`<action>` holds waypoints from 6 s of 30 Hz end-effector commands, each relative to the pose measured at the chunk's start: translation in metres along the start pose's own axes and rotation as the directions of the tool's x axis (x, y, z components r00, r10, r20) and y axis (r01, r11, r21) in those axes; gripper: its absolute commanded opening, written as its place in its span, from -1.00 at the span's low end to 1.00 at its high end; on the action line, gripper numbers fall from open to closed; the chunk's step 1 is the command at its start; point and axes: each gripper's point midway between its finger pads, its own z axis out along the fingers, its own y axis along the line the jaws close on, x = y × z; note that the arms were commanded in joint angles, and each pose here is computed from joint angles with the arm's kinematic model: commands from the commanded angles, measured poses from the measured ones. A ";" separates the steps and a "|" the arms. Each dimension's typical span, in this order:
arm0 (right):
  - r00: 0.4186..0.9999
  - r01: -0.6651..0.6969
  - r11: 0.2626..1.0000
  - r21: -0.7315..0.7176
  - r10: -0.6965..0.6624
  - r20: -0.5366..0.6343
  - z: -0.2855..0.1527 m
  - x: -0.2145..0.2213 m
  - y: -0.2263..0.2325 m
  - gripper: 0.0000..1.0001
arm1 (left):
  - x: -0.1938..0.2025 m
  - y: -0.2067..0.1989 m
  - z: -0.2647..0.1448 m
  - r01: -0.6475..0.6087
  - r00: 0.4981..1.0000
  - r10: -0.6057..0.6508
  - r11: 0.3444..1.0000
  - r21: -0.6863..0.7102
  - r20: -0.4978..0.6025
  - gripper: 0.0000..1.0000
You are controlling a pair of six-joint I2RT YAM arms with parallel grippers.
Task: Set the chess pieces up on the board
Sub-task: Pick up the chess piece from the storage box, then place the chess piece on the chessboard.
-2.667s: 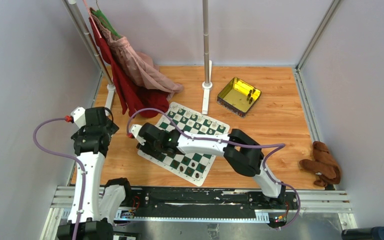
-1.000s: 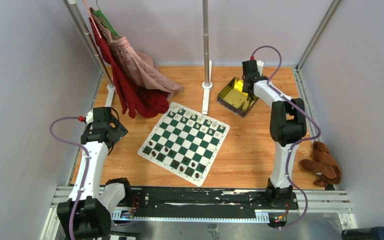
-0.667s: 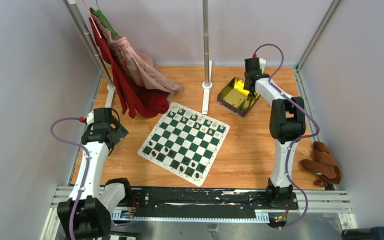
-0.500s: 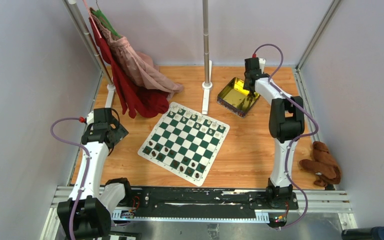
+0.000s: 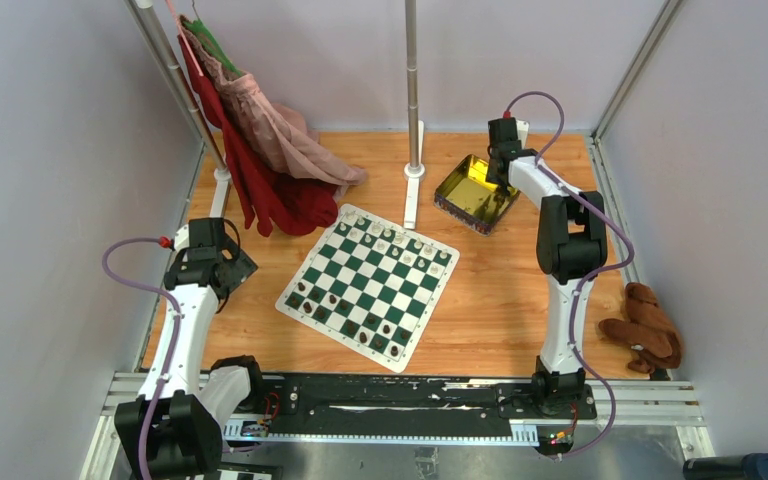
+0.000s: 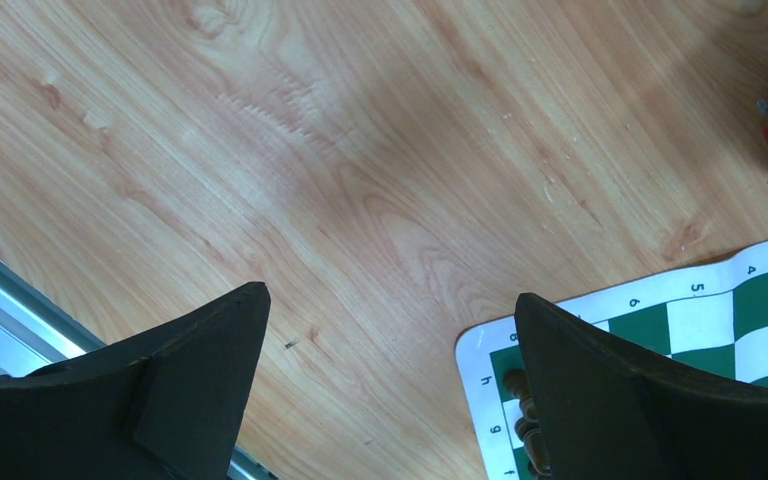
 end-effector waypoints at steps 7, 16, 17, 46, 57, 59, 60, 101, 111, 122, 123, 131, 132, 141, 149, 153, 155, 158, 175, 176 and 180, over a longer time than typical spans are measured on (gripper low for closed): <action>1.000 -0.025 1.000 0.016 0.025 -0.015 0.002 0.000 -0.010 -0.71 | 0.000 0.000 0.000 0.026 1.000 -0.026 1.000 0.013 0.006 1.00; 1.000 0.004 1.000 -0.010 -0.004 0.026 -0.012 -0.014 -0.010 -1.00 | 0.001 -0.002 -0.002 0.025 1.000 -0.025 0.999 0.027 0.005 1.00; 0.999 0.010 1.000 -0.019 -0.009 0.035 -0.016 -0.017 -0.008 -1.00 | 0.000 -0.002 -0.002 0.026 1.000 -0.026 0.999 0.030 0.007 1.00; 0.941 0.329 0.848 -0.415 -0.260 0.216 -0.211 0.009 0.146 -1.00 | -0.009 -0.019 -0.014 0.026 0.999 -0.032 0.990 0.136 0.037 1.00; 0.829 0.541 0.556 -0.632 -0.480 0.287 -0.331 0.109 0.232 -1.00 | -0.011 -0.024 -0.017 0.033 0.998 -0.041 0.985 0.169 0.049 1.00; 0.800 0.569 0.492 -0.659 -0.515 0.306 -0.350 0.128 0.241 -1.00 | -0.011 -0.024 -0.017 0.032 0.998 -0.041 0.985 0.172 0.051 1.00; 0.787 0.579 0.463 -0.671 -0.533 0.312 -0.358 0.137 0.244 -1.00 | -0.011 -0.024 -0.017 0.032 0.998 -0.041 0.984 0.173 0.051 1.00; 0.508 0.734 -0.002 -0.680 -0.662 0.551 -0.396 0.297 0.292 -1.00 | 0.001 -0.026 -0.019 0.005 1.000 -0.011 0.981 0.192 0.029 1.00; 0.512 0.733 -0.001 -0.680 -0.657 0.553 -0.386 0.308 0.300 -1.00 | 0.001 -0.027 -0.016 -0.013 1.000 0.008 0.983 0.185 0.028 1.00; 0.512 0.732 0.011 -0.681 -0.668 0.540 -0.369 0.323 0.301 -1.00 | 0.003 -0.030 -0.014 -0.045 0.999 0.041 0.983 0.178 0.025 1.00; 0.512 0.732 0.012 -0.681 -0.670 0.537 -0.368 0.324 0.300 -1.00 | 0.003 -0.030 -0.014 -0.047 0.999 0.043 0.983 0.178 0.025 1.00; 0.506 0.739 0.017 -0.674 -0.674 0.538 -0.359 0.331 0.303 -1.00 | 0.004 -0.032 -0.013 -0.059 0.998 0.056 0.982 0.178 0.022 1.00; 0.504 0.740 0.018 -0.672 -0.676 0.537 -0.357 0.331 0.303 -1.00 | 0.004 -0.032 -0.013 -0.060 0.998 0.057 0.982 0.177 0.022 1.00; 0.489 0.759 0.039 -0.650 -0.694 0.529 -0.345 0.334 0.300 -1.00 | 0.005 -0.032 -0.013 -0.069 0.998 0.066 0.982 0.176 0.024 1.00; 0.487 0.757 0.041 -0.652 -0.700 0.522 -0.343 0.337 0.297 -1.00 | 0.005 -0.032 -0.013 -0.073 0.997 0.070 0.981 0.177 0.023 1.00; 0.493 0.747 0.037 -0.664 -0.701 0.516 -0.344 0.340 0.297 -1.00 | 0.005 -0.033 -0.013 -0.073 0.997 0.070 0.982 0.176 0.023 1.00; 0.495 0.745 0.036 -0.666 -0.700 0.515 -0.345 0.340 0.296 -1.00 | 0.005 -0.033 -0.013 -0.074 0.997 0.070 0.981 0.179 0.024 1.00; 0.493 0.745 0.034 -0.666 -0.702 0.515 -0.345 0.340 0.296 -1.00 | 0.005 -0.033 -0.013 -0.075 0.997 0.072 0.981 0.177 0.024 1.00; 0.485 0.722 0.001 -0.691 -0.713 0.506 -0.347 0.350 0.295 -0.81 | 0.006 -0.032 -0.012 -0.073 0.997 0.070 0.982 0.174 0.022 1.00; 0.484 0.723 0.001 -0.691 -0.714 0.506 -0.346 0.350 0.295 -0.77 | 0.006 -0.032 -0.013 -0.073 0.997 0.070 0.982 0.174 0.023 1.00; 0.483 0.725 0.003 -0.688 -0.715 0.506 -0.346 0.349 0.295 -0.54 | 0.006 -0.032 -0.012 -0.071 0.997 0.069 0.982 0.173 0.023 1.00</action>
